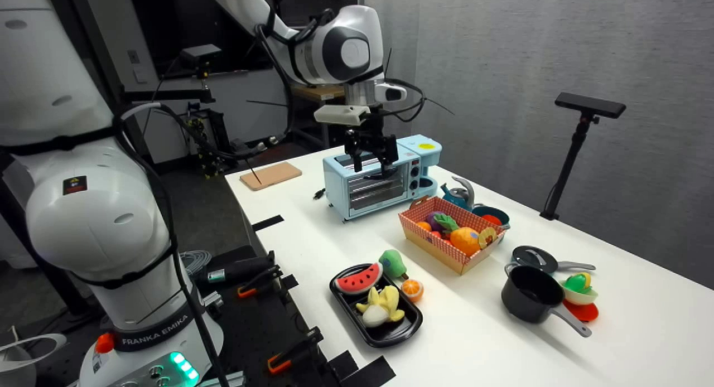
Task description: Remove the pineapple plush toy from the tray
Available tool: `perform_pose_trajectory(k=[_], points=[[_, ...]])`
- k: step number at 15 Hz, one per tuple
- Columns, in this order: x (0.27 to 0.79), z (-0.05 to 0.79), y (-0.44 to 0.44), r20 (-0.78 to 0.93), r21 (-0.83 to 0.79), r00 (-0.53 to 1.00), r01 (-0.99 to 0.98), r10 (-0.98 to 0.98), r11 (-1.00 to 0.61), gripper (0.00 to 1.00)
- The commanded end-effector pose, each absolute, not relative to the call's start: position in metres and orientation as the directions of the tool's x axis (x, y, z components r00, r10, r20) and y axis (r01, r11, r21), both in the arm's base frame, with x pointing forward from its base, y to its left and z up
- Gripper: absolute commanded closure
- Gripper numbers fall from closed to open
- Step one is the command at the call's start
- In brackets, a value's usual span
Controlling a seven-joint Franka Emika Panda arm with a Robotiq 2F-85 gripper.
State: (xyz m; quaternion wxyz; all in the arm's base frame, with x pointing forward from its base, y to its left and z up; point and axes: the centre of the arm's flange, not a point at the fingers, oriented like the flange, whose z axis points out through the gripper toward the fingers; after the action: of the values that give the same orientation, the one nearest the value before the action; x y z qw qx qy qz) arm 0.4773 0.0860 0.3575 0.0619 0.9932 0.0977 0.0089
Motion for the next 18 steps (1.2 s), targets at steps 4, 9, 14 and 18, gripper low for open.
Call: perform_pose_trajectory(k=[4,9,14,18], points=[[0.537,0.294,0.088,0.004,0.172,0.970,0.240,0.245,-0.955,0.00],[0.558,0.248,0.090,-0.050,0.169,0.967,0.254,0.249,-0.952,0.00],[0.559,0.221,0.083,-0.106,0.164,0.961,0.269,0.254,-0.949,0.00],[0.562,0.213,0.084,-0.116,0.153,0.954,0.294,0.278,-0.944,0.00]])
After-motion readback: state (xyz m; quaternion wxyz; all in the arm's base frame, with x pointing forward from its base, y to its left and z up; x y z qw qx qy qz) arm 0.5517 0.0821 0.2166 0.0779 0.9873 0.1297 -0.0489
